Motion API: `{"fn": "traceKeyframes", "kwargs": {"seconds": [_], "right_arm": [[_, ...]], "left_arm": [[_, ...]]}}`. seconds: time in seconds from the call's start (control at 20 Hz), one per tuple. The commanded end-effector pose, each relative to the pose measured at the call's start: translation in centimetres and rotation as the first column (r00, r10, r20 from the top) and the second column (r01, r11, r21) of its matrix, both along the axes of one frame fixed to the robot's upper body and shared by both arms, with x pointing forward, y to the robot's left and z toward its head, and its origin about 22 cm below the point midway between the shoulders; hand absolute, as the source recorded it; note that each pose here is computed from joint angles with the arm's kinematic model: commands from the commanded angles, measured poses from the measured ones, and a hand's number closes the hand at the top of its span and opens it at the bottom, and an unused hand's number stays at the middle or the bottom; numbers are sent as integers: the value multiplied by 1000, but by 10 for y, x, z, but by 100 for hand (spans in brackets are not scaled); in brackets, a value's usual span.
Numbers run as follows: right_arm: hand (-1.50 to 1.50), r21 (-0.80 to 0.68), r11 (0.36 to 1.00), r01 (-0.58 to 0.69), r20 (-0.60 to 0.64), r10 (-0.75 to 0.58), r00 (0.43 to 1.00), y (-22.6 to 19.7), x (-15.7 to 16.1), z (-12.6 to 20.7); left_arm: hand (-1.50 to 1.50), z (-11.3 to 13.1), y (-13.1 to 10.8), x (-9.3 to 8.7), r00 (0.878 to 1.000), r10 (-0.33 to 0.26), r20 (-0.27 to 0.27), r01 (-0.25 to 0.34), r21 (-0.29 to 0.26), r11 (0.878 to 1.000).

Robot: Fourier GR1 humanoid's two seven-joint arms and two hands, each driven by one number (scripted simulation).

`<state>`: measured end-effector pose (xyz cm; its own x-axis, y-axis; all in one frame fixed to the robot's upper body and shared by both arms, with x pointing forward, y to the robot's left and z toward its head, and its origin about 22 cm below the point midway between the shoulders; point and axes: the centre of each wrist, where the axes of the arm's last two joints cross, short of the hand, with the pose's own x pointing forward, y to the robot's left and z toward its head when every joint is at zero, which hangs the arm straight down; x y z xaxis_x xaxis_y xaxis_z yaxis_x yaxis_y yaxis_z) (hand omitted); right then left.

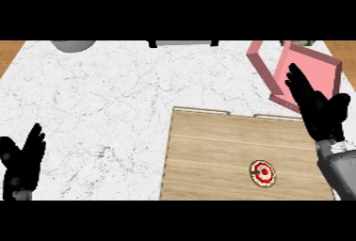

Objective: Pick the cupcake from the tray and place it in the cardboard box

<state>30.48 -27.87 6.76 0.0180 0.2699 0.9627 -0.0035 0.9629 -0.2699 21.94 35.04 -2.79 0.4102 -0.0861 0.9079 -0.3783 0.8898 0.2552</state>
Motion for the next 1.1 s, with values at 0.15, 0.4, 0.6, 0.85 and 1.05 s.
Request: {"fn": "traceKeyframes", "kwargs": {"seconds": [0.15,0.4,0.6,0.85,1.05], "right_arm": [[-150,85,948,-308,-1,309,951,12,-19,6],[-150,-615,606,-504,-91,581,809,-5,-31,47],[-150,-183,853,-489,81,508,857,-38,-81,-41],[-150,-217,769,-602,153,636,757,-105,-77,-22],[-150,-492,667,-560,62,668,742,-109,-61,13]], "left_arm": [[0,33,16,22,987,-133,95,99,306,947],[0,37,17,22,975,-208,76,166,368,915],[0,34,14,22,971,-224,87,178,366,913],[0,40,3,36,964,-251,90,201,373,906],[0,37,-3,35,964,-253,76,210,362,908]]}}
